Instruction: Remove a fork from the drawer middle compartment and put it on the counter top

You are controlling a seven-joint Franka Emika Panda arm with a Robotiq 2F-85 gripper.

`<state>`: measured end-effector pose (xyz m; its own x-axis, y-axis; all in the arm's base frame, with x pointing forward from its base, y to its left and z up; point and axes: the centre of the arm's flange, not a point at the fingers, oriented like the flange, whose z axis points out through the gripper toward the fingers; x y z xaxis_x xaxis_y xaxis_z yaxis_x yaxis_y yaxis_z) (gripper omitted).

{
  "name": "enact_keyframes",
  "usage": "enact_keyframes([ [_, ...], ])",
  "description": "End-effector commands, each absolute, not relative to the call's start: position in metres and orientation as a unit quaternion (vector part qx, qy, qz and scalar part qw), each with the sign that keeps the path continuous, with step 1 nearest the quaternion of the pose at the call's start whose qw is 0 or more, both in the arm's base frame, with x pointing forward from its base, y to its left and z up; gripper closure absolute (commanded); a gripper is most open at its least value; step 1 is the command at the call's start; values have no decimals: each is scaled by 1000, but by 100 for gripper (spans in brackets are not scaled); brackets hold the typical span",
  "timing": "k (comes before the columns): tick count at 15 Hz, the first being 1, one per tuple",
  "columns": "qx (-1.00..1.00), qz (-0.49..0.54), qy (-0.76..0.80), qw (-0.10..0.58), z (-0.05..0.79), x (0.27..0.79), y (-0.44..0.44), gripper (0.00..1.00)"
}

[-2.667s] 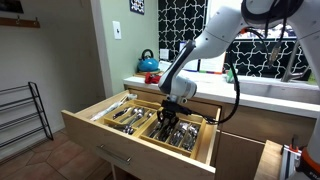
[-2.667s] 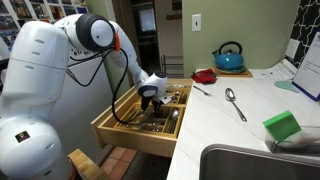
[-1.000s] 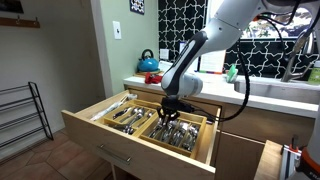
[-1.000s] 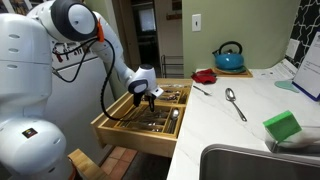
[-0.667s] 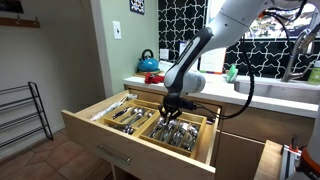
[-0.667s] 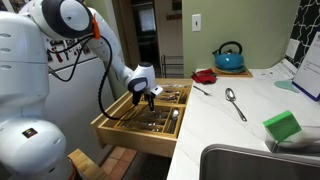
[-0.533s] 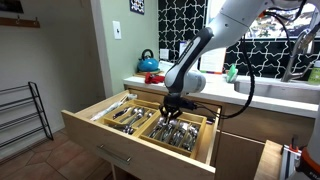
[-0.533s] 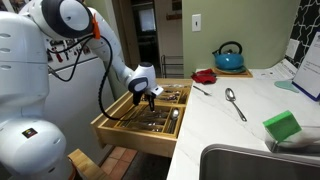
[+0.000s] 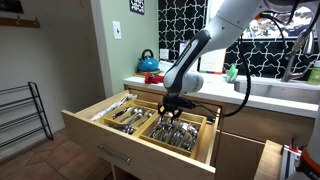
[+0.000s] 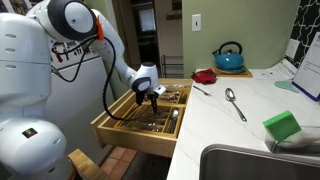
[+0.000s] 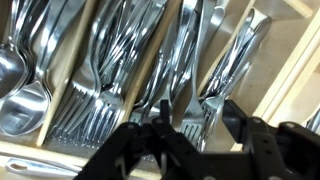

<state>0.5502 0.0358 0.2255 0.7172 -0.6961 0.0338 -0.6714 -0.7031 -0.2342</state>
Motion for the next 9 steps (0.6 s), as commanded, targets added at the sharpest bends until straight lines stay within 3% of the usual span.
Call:
enact_keyframes([
  [1, -924, -46, 371, 85, 216, 569, 39, 39],
  [9, -926, -19, 370, 68, 200, 593, 41, 45],
])
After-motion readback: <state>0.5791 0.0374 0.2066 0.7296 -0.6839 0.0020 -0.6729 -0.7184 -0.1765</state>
